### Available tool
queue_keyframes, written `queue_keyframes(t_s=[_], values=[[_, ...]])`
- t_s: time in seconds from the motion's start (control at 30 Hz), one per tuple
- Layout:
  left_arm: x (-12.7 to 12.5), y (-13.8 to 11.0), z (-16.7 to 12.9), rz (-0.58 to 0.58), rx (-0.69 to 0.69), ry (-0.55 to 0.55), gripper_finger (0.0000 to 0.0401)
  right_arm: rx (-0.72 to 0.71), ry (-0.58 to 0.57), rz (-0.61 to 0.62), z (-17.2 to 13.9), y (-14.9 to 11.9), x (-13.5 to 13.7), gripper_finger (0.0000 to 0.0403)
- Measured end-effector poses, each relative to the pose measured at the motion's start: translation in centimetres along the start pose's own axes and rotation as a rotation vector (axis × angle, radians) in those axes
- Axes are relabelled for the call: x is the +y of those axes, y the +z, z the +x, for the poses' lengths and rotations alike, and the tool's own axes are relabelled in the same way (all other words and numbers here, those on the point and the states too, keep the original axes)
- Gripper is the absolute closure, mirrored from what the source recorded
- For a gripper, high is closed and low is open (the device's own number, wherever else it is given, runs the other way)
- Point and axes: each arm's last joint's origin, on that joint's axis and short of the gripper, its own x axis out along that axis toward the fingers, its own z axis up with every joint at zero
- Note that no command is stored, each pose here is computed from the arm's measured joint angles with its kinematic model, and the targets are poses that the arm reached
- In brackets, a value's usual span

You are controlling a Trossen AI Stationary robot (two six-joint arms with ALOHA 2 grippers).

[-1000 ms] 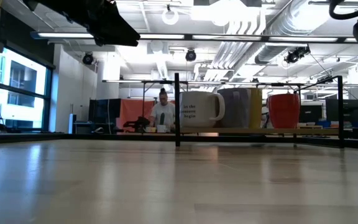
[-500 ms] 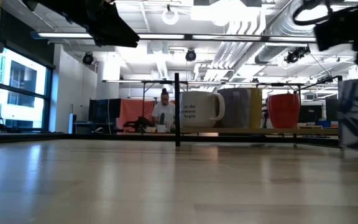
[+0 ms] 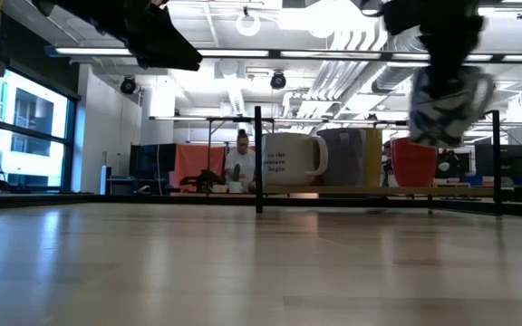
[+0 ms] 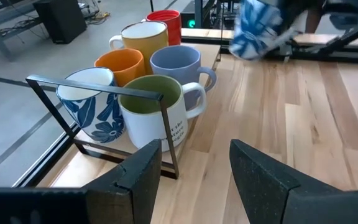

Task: Place coffee mugs
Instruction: Put the blue patterned mug on the shelf

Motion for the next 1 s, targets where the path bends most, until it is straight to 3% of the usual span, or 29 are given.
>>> queue_keyframes(t_s=[0.37,1.0], values=[[0.0,-0.1,0.0,0.038,0.012,0.0,0.0221,-0.018,0.013,0.119,1.5,5.6,-5.2,0.0402],[0.0,-0.1,0.0,0.038,0.011,0.001,0.0221,0.107,0.012,0.054,6.5,9.1,-6.4,0.0403]])
